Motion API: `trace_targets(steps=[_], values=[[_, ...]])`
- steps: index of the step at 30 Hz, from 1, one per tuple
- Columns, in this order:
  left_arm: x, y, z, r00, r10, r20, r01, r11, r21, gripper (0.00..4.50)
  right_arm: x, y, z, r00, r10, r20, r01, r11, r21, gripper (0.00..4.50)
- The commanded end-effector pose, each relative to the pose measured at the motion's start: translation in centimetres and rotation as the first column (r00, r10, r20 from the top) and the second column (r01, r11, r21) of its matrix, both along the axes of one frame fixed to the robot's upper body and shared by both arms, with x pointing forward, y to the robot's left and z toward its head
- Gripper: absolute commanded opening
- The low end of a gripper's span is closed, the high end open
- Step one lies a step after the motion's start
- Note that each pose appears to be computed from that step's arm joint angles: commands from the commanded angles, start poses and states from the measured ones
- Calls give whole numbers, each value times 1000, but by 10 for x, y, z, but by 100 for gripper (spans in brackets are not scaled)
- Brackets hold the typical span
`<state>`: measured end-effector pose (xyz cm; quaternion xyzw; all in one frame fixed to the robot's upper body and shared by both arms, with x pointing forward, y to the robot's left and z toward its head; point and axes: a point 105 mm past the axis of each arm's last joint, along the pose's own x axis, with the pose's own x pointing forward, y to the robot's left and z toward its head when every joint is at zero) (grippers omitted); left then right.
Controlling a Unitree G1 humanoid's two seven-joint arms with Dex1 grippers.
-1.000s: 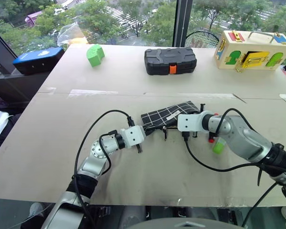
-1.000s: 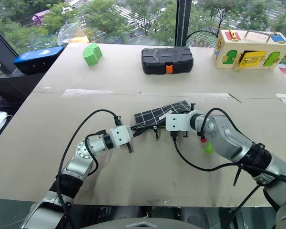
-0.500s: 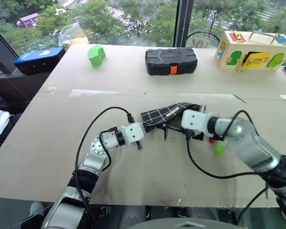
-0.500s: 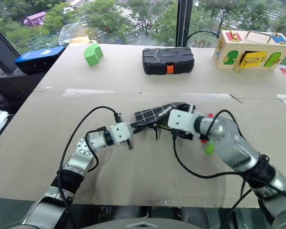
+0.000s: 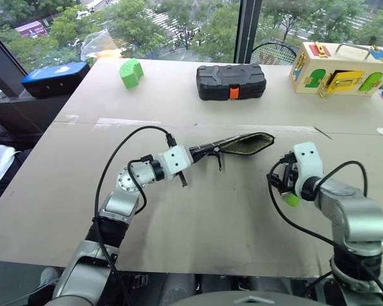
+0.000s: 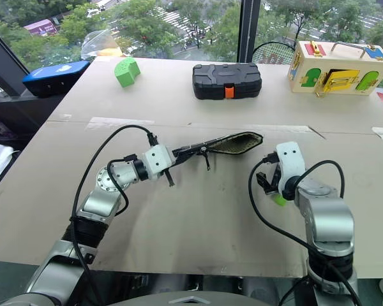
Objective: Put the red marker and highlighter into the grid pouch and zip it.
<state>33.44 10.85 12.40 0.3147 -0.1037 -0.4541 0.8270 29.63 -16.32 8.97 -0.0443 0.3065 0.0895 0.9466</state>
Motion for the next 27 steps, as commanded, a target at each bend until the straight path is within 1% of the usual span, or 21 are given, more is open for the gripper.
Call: trace_targets(steps=[1,3,4,7,8,9,11,13,15,16,18,21,24,27], values=[[-4,-9,27,998,-23,57,24,999,-33,0,5,-14,-5,995,-100,4,100,995,0,332],[-5,-12,32,998,-21,56,23,999,-35,0,4,-15,-5,994,-109,6,109,994,5,215],[-6,-13,33,998,-20,54,22,999,-37,0,4,-17,-4,993,-116,11,116,993,5,179],[-7,-14,35,999,-12,47,14,999,-43,0,7,-18,8,992,-107,61,106,994,26,48],[-7,-15,36,999,-9,46,11,999,-44,0,7,-16,22,991,-90,95,83,994,78,20],[-7,-16,37,999,-7,45,9,999,-45,0,6,-15,32,990,-78,119,64,992,113,20],[-5,-17,39,999,0,49,2,999,-41,0,0,-17,56,983,-61,176,19,973,231,20],[-3,-17,40,999,9,54,-7,1000,-30,0,-13,-19,69,976,43,212,-92,969,229,20],[-1,-18,40,998,5,57,-4,1000,-22,0,-34,-26,76,959,221,177,-234,970,61,20],[-1,-19,40,998,-3,59,4,1000,-16,0,-44,-29,78,944,302,131,-302,953,-18,20],[-1,-21,39,998,-18,66,18,1000,-2,0,-53,-30,84,915,401,53,-393,912,-116,20],[-3,-23,37,996,-40,74,38,999,16,0,-54,-26,92,870,492,-14,-483,849,-215,20],[-2,-24,36,995,-51,85,48,998,32,0,-49,-17,99,817,575,-36,-561,779,-279,20],[-4,-25,35,992,-69,102,63,996,59,0,-40,-12,102,785,617,-55,-596,728,-339,20]])
